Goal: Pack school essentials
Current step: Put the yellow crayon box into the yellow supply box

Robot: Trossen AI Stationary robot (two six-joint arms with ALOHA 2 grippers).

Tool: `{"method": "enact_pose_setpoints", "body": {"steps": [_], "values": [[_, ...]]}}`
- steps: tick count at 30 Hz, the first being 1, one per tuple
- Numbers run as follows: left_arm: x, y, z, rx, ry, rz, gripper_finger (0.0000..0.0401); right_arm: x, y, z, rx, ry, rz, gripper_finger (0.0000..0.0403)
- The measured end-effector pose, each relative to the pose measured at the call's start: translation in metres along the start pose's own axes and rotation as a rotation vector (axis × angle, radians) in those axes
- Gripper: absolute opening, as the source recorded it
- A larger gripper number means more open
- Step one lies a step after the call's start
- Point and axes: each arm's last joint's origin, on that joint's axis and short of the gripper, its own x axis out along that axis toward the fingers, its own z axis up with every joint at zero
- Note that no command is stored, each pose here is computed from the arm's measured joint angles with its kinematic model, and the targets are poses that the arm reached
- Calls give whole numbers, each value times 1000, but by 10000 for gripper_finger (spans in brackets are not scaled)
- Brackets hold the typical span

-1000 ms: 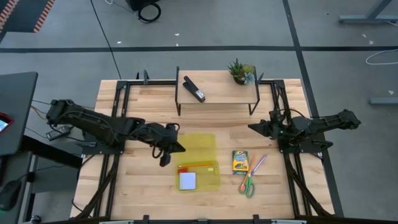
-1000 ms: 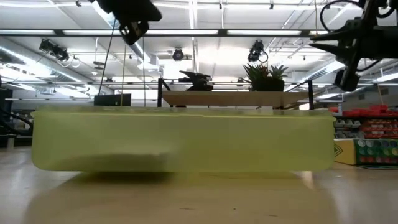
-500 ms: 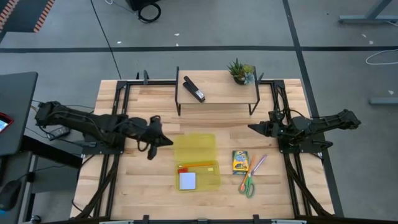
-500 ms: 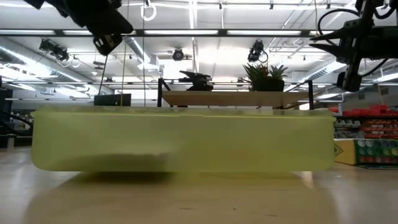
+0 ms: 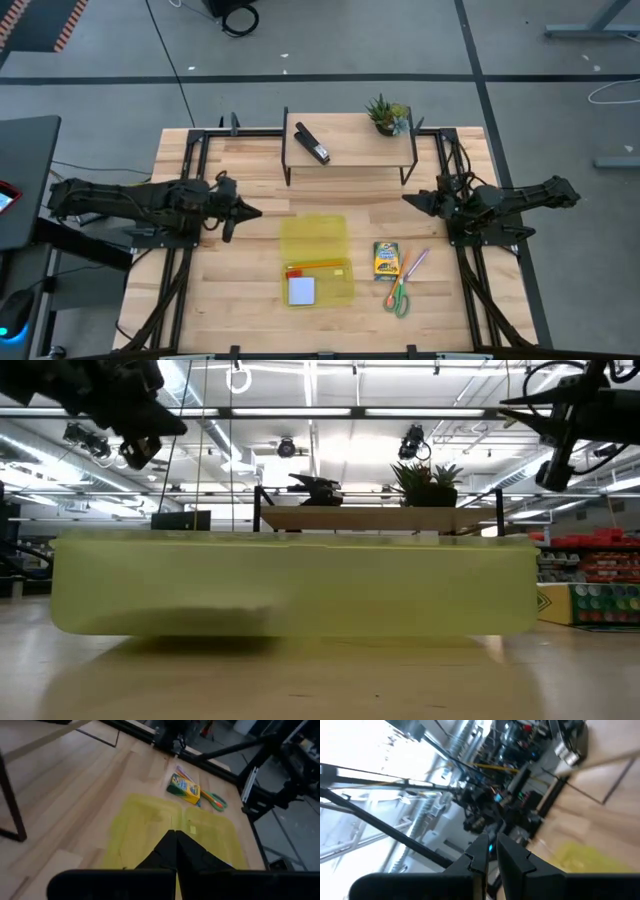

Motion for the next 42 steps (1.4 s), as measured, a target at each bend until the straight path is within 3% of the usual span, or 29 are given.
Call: {"method": "enact_pose_setpoints", "body": {"steps": [18,30,42], "values": [[-26,25,-43,-144,-122,33,4,0,3,3,6,-42,23,42],[-48,33,-55,-172,-144,93,3,0,3,3,-10,-42,22,42],[-49,35,-59,-178,-121,137,4,0,3,3,-13,-42,23,42]]}}
